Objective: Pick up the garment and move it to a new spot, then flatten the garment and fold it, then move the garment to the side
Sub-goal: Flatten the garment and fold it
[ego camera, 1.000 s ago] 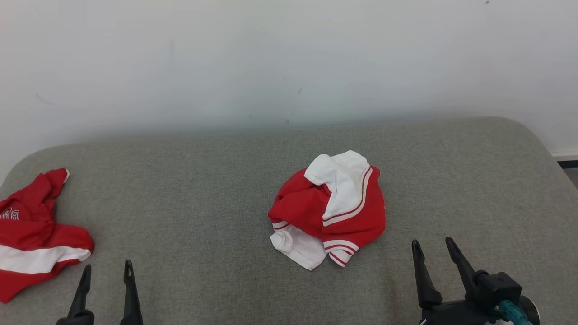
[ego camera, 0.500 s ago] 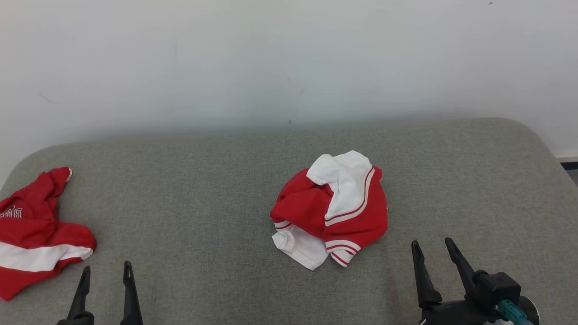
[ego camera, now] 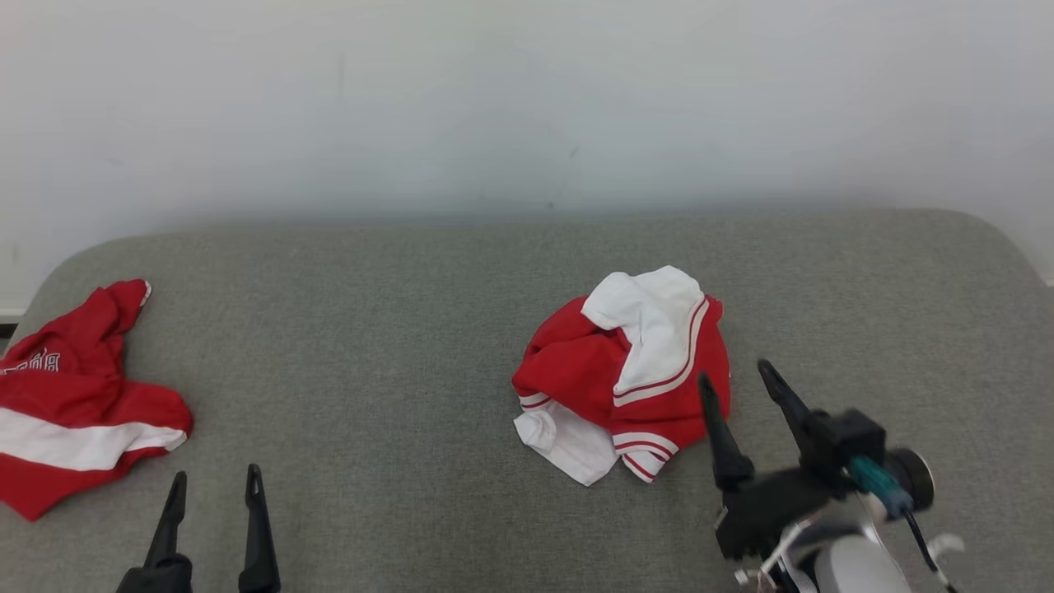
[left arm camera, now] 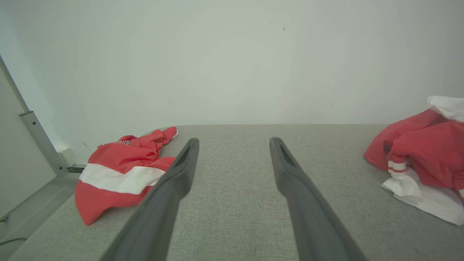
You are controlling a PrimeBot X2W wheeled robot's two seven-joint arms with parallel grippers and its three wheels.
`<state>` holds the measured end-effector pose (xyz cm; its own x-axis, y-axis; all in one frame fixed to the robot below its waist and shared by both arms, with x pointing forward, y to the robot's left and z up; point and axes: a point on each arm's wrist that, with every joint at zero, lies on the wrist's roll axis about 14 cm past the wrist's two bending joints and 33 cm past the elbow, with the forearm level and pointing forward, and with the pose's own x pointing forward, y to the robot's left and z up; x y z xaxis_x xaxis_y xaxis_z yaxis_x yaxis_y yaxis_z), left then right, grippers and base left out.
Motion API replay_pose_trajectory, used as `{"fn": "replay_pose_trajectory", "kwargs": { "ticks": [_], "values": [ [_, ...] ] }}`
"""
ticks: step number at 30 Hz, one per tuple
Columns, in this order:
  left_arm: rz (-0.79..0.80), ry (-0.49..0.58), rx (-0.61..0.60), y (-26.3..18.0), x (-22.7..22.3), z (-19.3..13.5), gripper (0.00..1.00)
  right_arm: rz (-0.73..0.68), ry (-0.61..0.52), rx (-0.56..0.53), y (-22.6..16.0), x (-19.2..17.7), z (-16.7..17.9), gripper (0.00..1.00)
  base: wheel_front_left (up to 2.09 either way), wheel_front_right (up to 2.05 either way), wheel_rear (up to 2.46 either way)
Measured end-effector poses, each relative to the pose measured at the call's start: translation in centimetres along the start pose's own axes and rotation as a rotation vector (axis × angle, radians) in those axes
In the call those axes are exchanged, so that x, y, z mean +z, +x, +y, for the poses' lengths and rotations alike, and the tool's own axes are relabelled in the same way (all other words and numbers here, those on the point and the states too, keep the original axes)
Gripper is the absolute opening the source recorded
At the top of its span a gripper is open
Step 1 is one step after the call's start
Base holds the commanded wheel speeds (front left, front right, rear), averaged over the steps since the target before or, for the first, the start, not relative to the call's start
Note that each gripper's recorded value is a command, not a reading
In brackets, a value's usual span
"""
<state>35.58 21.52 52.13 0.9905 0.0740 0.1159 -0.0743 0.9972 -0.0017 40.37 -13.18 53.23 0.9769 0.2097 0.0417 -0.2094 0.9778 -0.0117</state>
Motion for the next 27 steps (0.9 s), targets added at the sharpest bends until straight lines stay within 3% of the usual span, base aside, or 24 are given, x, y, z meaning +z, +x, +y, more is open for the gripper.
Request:
{"fn": "replay_pose_trajectory", "kwargs": {
  "ticks": [10, 19, 20, 21, 22, 23, 27],
  "values": [
    [0.015, -0.022, -0.018, 1.1, -0.6, -1.1, 1.00, 0.093, -0.109, 0.102, 6.8, -0.3, 0.8, 1.00, 0.00, 0.00, 0.00],
    [0.039, -0.026, 0.030, 1.3, -1.4, 0.3, 1.00, 0.257, -0.127, 0.157, 9.7, -4.9, 1.8, 1.00, 0.00, 0.00, 0.00],
    [0.041, -0.028, 0.032, 1.3, -1.5, 0.4, 1.00, 0.273, -0.124, 0.163, 9.8, -5.4, 2.0, 0.83, 0.00, 0.00, 0.00],
    [0.044, -0.029, 0.034, 1.2, -1.6, 0.5, 1.00, 0.284, -0.121, 0.168, 9.8, -5.8, 2.2, 0.83, 0.00, 0.00, 0.00],
    [0.047, -0.027, 0.038, 1.2, -1.7, 0.6, 1.00, 0.288, -0.117, 0.172, 9.8, -6.1, 2.3, 0.36, 0.00, 0.00, 0.00],
    [0.049, -0.025, 0.043, 1.2, -1.7, 0.7, 1.00, 0.273, -0.110, 0.172, 9.9, -5.9, 2.3, 0.00, 0.00, 0.00, 0.00],
    [0.049, -0.025, 0.044, 1.3, -1.7, 0.9, 1.00, 0.195, -0.098, 0.155, 10.6, -4.1, 1.6, 0.00, 0.00, 0.00, 0.00]
  ]
}}
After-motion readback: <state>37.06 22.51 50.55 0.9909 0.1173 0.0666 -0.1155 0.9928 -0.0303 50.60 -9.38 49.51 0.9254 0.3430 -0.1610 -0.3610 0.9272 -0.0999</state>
